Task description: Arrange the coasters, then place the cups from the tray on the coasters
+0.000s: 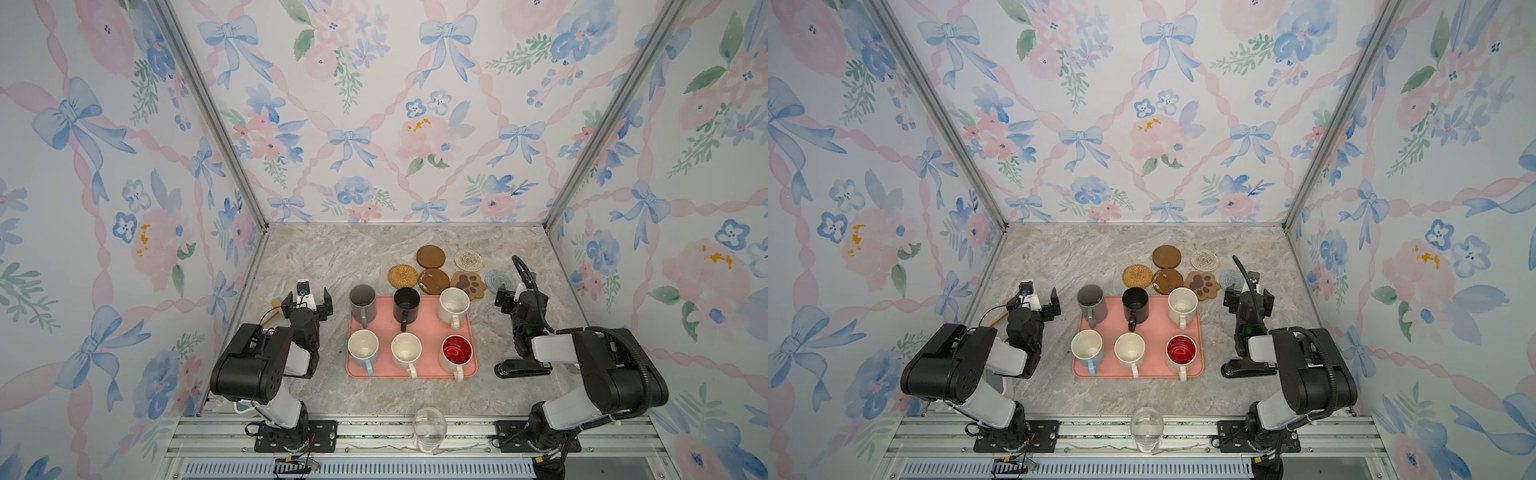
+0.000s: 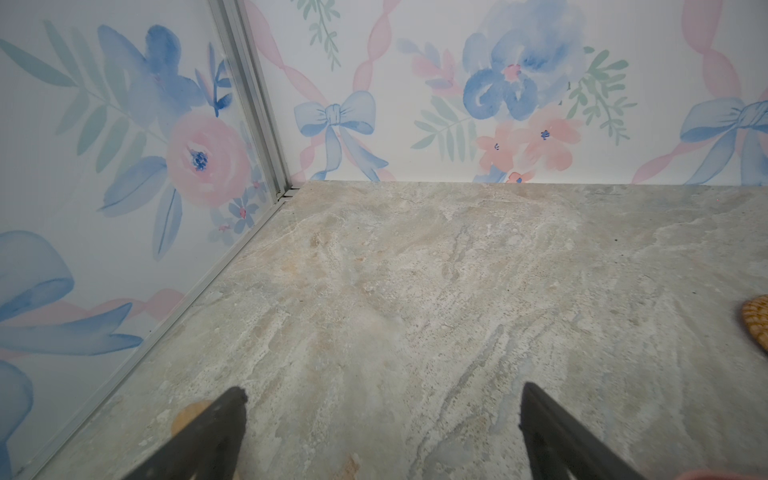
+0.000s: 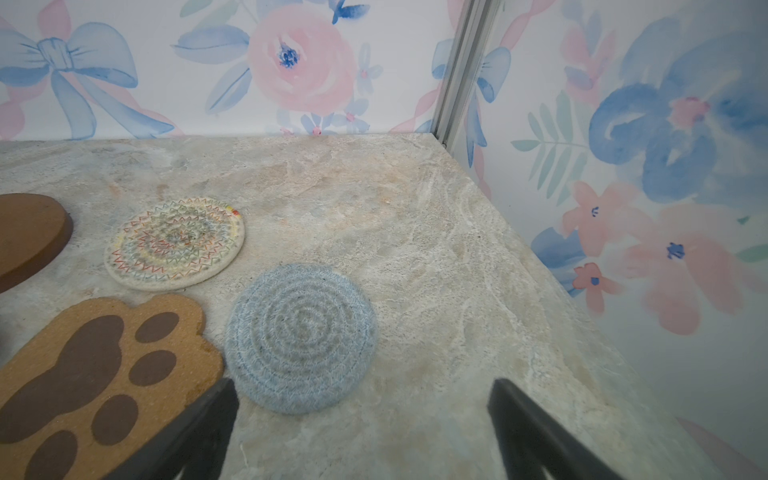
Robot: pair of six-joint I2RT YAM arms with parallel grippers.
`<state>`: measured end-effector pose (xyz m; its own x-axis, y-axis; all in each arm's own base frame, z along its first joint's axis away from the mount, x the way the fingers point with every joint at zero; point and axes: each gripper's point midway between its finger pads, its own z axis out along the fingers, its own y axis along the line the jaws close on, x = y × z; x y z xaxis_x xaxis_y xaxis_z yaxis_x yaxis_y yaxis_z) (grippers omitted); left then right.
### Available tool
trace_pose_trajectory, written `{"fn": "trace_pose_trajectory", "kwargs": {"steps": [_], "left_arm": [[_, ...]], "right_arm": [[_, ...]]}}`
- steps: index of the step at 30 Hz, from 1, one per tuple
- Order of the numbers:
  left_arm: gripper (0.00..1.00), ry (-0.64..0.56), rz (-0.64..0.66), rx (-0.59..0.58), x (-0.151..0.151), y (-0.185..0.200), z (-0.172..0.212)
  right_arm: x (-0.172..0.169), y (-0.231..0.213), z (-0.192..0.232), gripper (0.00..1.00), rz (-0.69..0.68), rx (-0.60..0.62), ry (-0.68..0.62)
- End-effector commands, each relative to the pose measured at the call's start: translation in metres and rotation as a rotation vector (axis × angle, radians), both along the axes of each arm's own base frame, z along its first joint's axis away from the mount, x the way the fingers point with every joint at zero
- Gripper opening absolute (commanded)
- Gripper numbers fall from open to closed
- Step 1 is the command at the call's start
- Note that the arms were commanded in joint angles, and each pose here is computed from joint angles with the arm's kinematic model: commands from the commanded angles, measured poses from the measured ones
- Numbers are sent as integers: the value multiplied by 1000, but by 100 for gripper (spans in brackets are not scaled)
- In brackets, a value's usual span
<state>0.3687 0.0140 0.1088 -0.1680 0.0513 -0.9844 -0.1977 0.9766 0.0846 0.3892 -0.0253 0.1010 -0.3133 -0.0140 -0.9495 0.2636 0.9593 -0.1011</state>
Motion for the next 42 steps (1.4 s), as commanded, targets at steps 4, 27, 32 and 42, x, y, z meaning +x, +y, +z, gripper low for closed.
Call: {"fn": "trace_pose_trajectory", "kwargs": {"steps": [4,27,32,42], "left_arm": [[98,-7,10,11,1,3,4],[78,-267,-18,-8,-3,-14,154],[77,-162,-209,-78,14,-55,199],[73,146,-671,-251,41,-159,214]], "right_arm": [[2,0,4,97,-12,5,-24],[8,18,63,98,52,40,97],[10,32,92,97,95,104,250],[1,70,123,85,246,259,394]]}}
